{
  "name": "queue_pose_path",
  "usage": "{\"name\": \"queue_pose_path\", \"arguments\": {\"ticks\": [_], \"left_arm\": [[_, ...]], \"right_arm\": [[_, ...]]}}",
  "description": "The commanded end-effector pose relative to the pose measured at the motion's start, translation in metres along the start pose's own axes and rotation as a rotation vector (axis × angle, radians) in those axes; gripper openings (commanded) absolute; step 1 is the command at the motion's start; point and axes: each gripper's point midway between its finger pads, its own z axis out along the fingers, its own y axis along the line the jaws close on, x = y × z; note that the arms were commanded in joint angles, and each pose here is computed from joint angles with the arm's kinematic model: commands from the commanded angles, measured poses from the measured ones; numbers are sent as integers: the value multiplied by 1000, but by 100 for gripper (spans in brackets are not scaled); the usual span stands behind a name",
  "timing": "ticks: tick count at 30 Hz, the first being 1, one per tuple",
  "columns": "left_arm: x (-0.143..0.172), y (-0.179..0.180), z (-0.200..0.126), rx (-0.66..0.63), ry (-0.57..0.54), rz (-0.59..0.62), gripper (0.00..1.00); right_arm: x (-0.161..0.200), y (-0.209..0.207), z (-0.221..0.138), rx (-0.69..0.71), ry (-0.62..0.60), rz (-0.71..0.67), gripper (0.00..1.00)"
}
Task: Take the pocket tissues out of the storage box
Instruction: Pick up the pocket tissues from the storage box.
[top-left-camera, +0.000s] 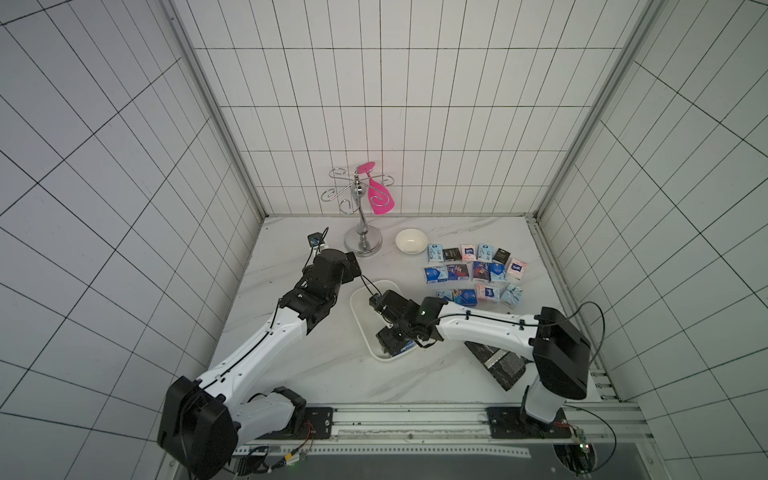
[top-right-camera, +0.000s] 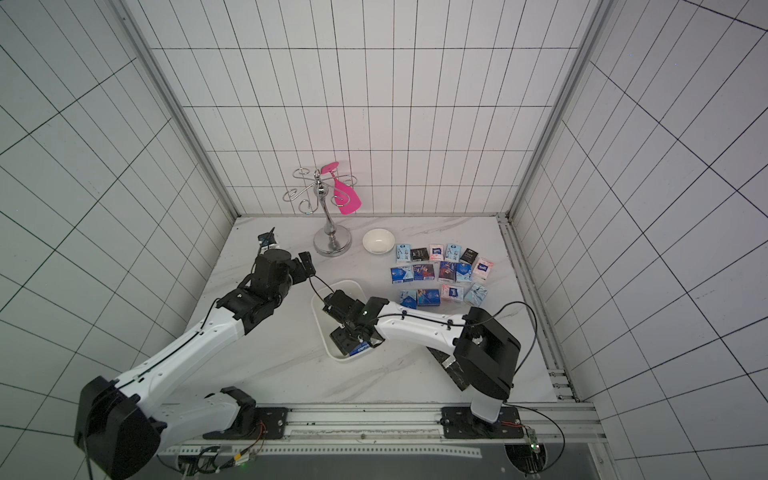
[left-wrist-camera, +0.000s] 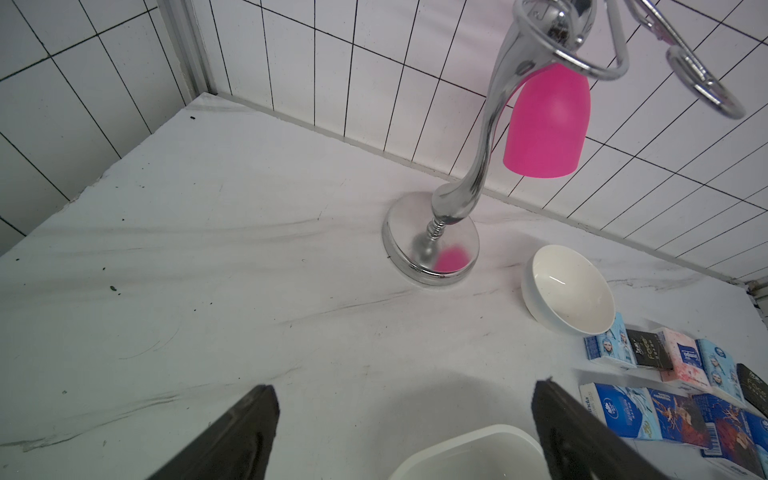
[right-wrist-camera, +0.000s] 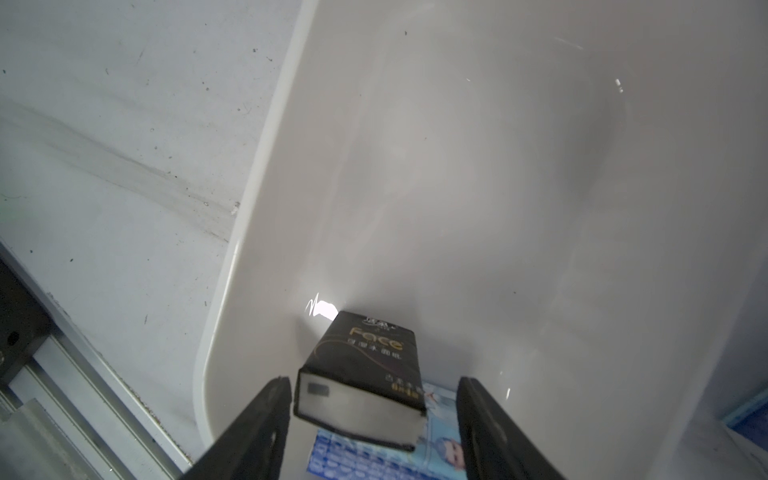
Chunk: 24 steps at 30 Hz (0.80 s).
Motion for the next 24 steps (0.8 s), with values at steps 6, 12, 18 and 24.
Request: {"name": "queue_pose_path", "arguments": {"ticks": [6,12,18,24], "left_arm": [[-8,-1,-4,9,-18,-5,99],[-9,-2,-5,11,-21,-5,99],[-10,-2,-5,11,-23,-5,98],[-10,-2,-5,10,-23,-5,98]], "right_arm": [[-2,5,8,2,10,15,68],[-3,4,10,13,5,21,62],[-7,3,4,21,-7,19,54],[-25,-3,-20,49,-87,18,54]]}}
